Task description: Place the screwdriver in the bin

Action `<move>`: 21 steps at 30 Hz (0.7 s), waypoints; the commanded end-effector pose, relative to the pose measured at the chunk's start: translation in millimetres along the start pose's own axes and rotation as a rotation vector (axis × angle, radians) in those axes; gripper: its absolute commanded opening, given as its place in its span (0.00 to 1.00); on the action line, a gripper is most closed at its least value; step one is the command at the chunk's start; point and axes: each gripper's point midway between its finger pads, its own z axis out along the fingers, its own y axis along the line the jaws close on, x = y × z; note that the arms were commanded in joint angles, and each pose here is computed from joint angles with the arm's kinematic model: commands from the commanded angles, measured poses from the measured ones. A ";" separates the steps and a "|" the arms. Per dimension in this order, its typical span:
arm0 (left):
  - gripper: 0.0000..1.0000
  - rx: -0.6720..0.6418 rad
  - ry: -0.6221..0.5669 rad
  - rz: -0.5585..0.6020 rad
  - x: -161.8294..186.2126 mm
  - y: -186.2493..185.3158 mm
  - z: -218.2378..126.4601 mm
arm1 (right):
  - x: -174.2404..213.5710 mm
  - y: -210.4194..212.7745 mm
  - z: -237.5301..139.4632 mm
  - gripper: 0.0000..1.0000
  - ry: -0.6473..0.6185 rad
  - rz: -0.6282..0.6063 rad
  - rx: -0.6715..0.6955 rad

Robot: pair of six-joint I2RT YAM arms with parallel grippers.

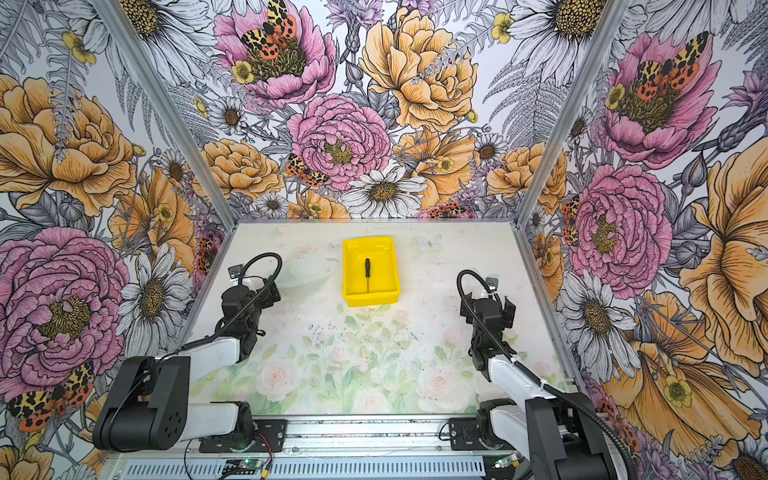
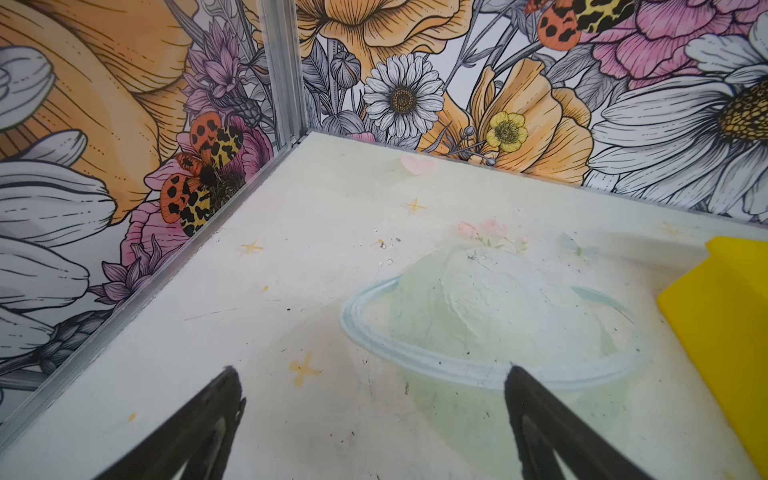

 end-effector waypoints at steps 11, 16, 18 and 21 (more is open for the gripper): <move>0.99 0.080 -0.126 -0.012 -3.0 -0.2 13.9 | -34.1 14.4 16.4 0.99 -0.095 0.061 -0.050; 0.99 0.096 -0.125 -0.002 -1.4 -3.6 16.5 | -33.9 20.3 20.7 1.00 -0.076 0.049 -0.072; 0.99 0.096 -0.125 -0.003 -1.9 -3.7 16.5 | -29.2 29.7 21.5 1.00 -0.029 0.011 -0.122; 0.99 0.093 -0.124 -0.001 -1.5 -3.9 16.8 | -24.7 32.0 14.5 0.99 -0.015 0.001 -0.149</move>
